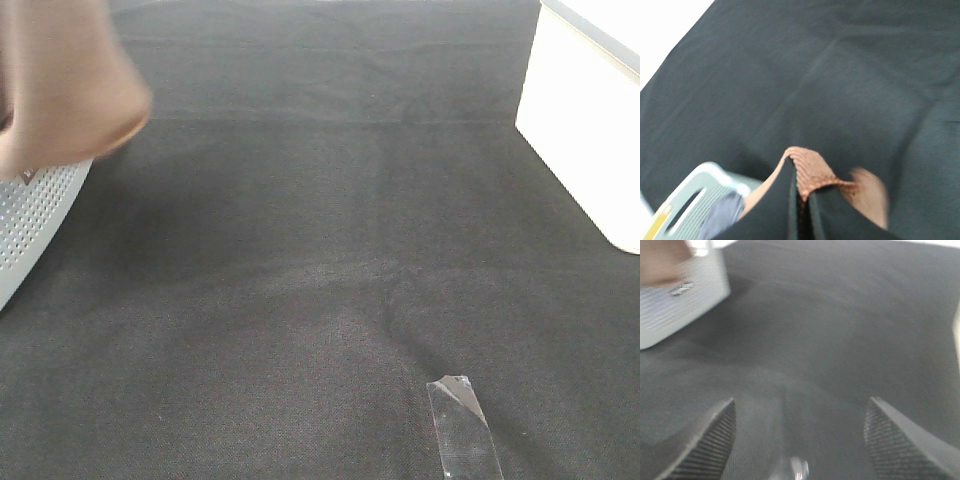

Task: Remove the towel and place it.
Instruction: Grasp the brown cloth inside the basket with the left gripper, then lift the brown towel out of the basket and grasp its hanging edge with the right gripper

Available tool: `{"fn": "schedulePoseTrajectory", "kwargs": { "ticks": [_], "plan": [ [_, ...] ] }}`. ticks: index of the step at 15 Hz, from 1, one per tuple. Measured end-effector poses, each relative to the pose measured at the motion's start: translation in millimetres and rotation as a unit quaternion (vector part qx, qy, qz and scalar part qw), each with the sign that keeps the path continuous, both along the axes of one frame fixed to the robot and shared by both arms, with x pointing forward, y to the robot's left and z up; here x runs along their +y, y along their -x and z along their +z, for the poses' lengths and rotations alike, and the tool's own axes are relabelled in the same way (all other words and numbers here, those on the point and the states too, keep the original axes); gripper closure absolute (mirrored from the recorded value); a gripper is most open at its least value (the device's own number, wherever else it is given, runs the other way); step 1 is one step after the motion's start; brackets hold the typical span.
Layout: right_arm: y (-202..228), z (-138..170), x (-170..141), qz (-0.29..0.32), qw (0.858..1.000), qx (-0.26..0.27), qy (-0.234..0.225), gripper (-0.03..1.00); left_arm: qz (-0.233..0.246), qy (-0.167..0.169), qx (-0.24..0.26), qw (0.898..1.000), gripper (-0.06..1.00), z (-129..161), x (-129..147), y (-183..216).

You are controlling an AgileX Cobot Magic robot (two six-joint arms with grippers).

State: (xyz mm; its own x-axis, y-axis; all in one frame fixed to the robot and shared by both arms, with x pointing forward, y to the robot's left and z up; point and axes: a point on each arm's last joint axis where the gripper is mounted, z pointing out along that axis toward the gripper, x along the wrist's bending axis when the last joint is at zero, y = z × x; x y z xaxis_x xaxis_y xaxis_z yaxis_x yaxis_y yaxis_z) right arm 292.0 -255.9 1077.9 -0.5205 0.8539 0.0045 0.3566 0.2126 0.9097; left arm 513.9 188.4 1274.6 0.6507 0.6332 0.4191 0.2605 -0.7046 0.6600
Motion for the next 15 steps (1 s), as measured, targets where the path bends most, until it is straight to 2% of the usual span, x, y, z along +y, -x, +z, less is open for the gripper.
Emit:
{"fn": "schedulePoseTrajectory", "kwargs": {
  "ticks": [2, 6, 9, 12, 15],
  "plan": [
    [-42, 0, 13, 0.095, 0.995, -0.012, 0.003, 0.30, -0.049, 0.002, 0.001, 0.999, 0.94, 0, -28, 13],
    [-110, -22, 31, 0.223, 0.973, -0.027, -0.051, 0.30, -0.106, 0.004, 0.002, 0.994, 0.94, 0, -57, 31],
    [-151, -52, 40, 0.269, 0.954, -0.033, -0.127, 0.30, -0.126, 0.008, -0.005, 0.992, 0.94, -1, -70, 34],
    [-179, -76, 75, 0.353, 0.925, -0.012, -0.140, 0.30, -0.143, 0.003, 0.006, 0.990, 0.94, -14, -90, 26],
    [-203, -77, 113, 0.407, 0.902, -0.007, -0.146, 0.30, -0.148, -0.003, 0.018, 0.989, 0.94, -28, -104, 14]
  ]
}}
